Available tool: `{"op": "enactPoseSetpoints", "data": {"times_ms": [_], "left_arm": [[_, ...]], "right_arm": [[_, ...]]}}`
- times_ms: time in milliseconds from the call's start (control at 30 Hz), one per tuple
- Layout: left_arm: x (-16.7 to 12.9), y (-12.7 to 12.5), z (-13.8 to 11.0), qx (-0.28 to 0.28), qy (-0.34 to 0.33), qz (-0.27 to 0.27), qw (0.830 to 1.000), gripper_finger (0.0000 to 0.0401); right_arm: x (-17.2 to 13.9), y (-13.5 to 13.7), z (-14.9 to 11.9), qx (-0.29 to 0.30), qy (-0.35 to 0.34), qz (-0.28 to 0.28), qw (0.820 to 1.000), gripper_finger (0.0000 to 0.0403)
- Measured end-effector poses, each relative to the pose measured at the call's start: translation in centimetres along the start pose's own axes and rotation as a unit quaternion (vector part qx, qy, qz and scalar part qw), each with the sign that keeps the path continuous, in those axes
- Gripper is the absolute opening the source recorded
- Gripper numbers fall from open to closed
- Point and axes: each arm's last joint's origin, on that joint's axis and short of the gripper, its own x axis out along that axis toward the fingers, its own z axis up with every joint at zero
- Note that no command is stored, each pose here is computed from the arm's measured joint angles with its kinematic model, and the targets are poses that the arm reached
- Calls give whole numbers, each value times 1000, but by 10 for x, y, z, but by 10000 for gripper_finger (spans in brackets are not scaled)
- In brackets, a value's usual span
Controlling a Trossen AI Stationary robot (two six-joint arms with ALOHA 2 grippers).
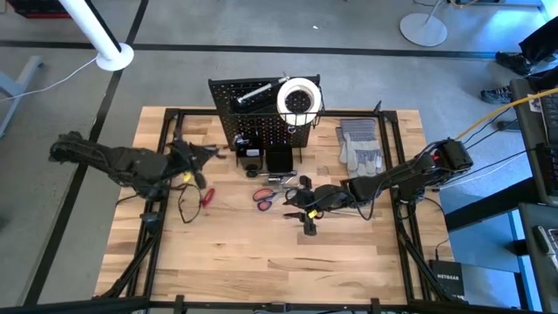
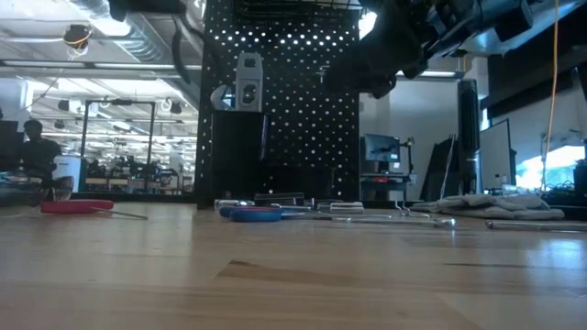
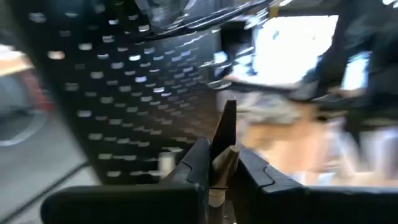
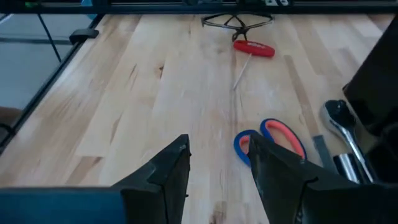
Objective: Hang tools onto peg board
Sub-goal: Put the long nose pliers into the left bin on the pegboard
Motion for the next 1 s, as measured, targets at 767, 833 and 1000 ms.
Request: {"op": "enactPoseSetpoints", "data": {"times_ms": [767, 833, 1000], "left_arm": [[99, 16, -19, -23, 82, -29, 996, 20], [105, 16, -24, -18, 97, -25, 995, 20], [121, 11, -38, 2, 137, -20, 990, 20]], "right_arm": [[5, -1, -6, 7, 14, -20, 1000, 166], [6, -1, -8, 7, 21, -20, 1000, 166], [6, -1, -8, 8, 21, -19, 1000, 166]]}}
